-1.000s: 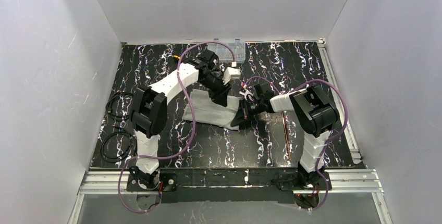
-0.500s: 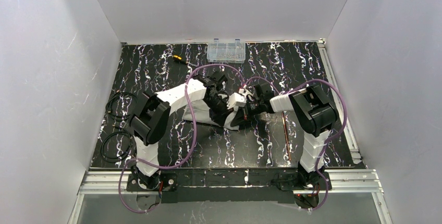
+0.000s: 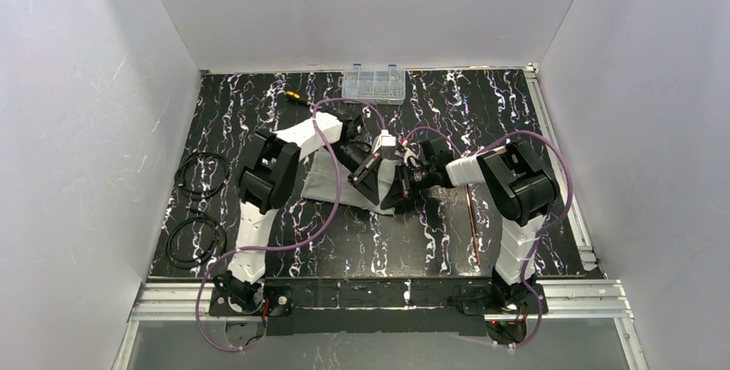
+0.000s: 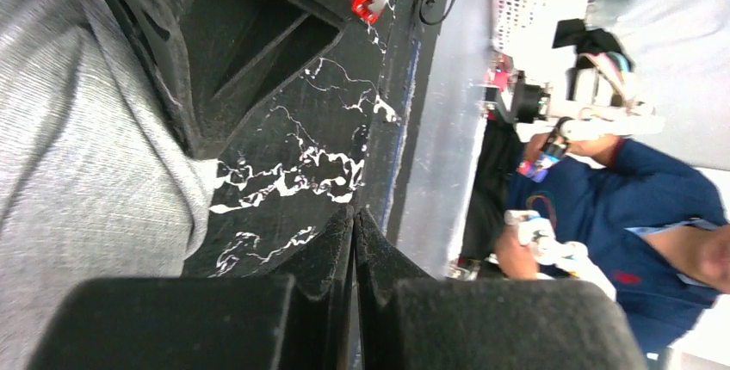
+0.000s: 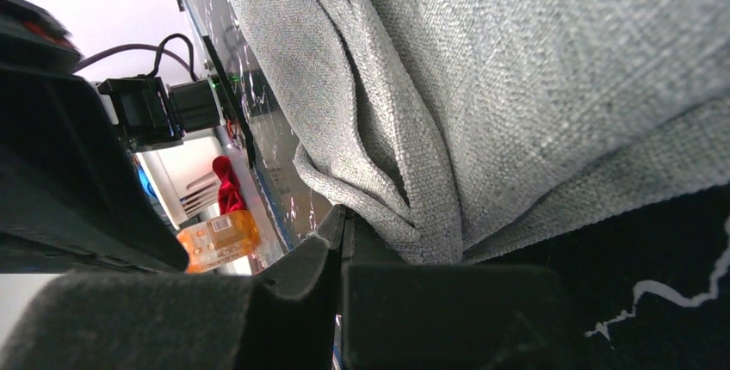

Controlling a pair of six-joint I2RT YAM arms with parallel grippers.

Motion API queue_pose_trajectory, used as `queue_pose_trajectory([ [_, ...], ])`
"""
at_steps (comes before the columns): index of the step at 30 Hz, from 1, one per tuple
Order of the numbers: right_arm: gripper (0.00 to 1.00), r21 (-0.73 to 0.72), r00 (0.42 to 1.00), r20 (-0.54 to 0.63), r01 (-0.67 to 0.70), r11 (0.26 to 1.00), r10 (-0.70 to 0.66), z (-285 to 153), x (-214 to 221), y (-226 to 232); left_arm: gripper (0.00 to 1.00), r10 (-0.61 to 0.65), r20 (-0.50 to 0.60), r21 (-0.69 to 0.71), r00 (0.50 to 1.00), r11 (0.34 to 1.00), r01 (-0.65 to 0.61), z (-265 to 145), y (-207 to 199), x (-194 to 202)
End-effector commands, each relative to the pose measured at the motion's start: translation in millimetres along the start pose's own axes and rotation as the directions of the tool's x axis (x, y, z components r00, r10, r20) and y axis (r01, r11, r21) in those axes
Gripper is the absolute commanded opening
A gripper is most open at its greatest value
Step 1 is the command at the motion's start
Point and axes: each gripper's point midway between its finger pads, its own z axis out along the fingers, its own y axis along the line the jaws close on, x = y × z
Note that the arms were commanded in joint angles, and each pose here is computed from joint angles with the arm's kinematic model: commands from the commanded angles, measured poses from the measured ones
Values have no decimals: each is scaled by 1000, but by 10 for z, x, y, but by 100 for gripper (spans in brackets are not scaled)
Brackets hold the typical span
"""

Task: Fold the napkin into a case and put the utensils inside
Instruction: Smooth out the 2/3-rectangle-folded napkin at the center of the board.

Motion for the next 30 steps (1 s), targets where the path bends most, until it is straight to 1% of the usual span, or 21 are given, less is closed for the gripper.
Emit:
queue_pose_trajectory([
  [1,2,5,1000,-3,-14,1000,14,15,35,-67,0,-163,-57,83,985,982,167,92,-141,156],
  [3,2,5,1000,1,-13,1000,13,10,30,-64,0,-204,-81,54,976,977,208,124,-22,207],
  [5,2,4,1000,5,-13,1000,13,6,29,-60,0,-205,-92,23,975,978,208,141,74,234],
  [8,2,3,1000,10,-15,1000,15,-1,30,-52,0,-184,-93,-42,979,983,181,146,216,257],
  [13,2,0,1000,19,-15,1000,15,-9,31,-30,0,-129,-88,-218,988,970,107,88,534,275],
  [20,2,-8,999,33,-21,1000,21,-15,25,-11,0,-76,-62,-341,995,939,50,29,771,203],
  [25,2,-6,999,32,-26,1000,26,-12,37,-20,0,-102,-65,-347,993,935,74,33,834,221],
  [30,2,4,999,28,-38,999,38,1,56,-66,0,-152,-38,-291,988,947,135,-50,784,268],
])
